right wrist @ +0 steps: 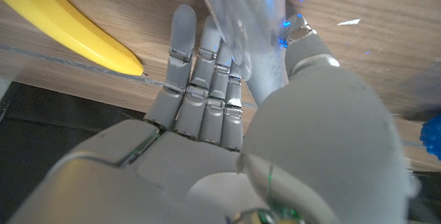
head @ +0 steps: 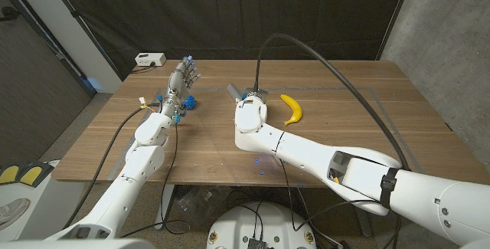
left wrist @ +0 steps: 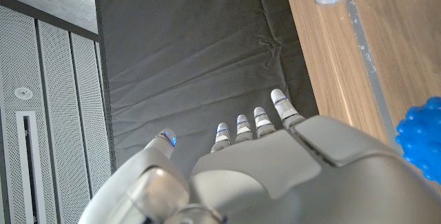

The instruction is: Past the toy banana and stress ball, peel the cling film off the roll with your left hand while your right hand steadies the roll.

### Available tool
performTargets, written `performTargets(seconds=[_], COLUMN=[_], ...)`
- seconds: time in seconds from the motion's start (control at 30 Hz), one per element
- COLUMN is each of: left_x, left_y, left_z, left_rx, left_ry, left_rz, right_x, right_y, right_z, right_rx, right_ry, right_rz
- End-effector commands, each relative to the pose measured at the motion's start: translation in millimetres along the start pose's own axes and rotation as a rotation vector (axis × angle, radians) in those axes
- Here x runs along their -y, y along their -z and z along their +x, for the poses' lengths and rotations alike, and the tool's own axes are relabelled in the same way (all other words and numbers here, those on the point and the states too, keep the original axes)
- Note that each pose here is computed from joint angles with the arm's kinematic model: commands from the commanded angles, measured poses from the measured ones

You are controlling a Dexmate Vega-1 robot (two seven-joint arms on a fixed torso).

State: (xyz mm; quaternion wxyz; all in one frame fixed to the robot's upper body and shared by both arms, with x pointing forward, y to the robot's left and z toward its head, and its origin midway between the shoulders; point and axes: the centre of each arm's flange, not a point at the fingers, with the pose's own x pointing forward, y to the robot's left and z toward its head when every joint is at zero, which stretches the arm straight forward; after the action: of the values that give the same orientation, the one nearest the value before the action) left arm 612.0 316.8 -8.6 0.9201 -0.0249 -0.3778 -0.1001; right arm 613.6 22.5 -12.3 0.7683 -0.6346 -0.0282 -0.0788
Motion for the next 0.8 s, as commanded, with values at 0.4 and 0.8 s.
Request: performTargets(seconds=[0.4,0.8], left_x=[11.7,17.9], left_y=[0.6,-0.1], left_z=[7.7,11.2], left_rx=[-0.005,-0.008], left_ry=[0.012,0.027], left_rz=[0.003,0.004], right_x=[38.4,51.1], right_y=[45.3,66.7], right_z=[-5.3,-3.3], right_rx=[-0.021,0.021], right_ry=[0.317,0.339], right_rz=[0.256,0.451])
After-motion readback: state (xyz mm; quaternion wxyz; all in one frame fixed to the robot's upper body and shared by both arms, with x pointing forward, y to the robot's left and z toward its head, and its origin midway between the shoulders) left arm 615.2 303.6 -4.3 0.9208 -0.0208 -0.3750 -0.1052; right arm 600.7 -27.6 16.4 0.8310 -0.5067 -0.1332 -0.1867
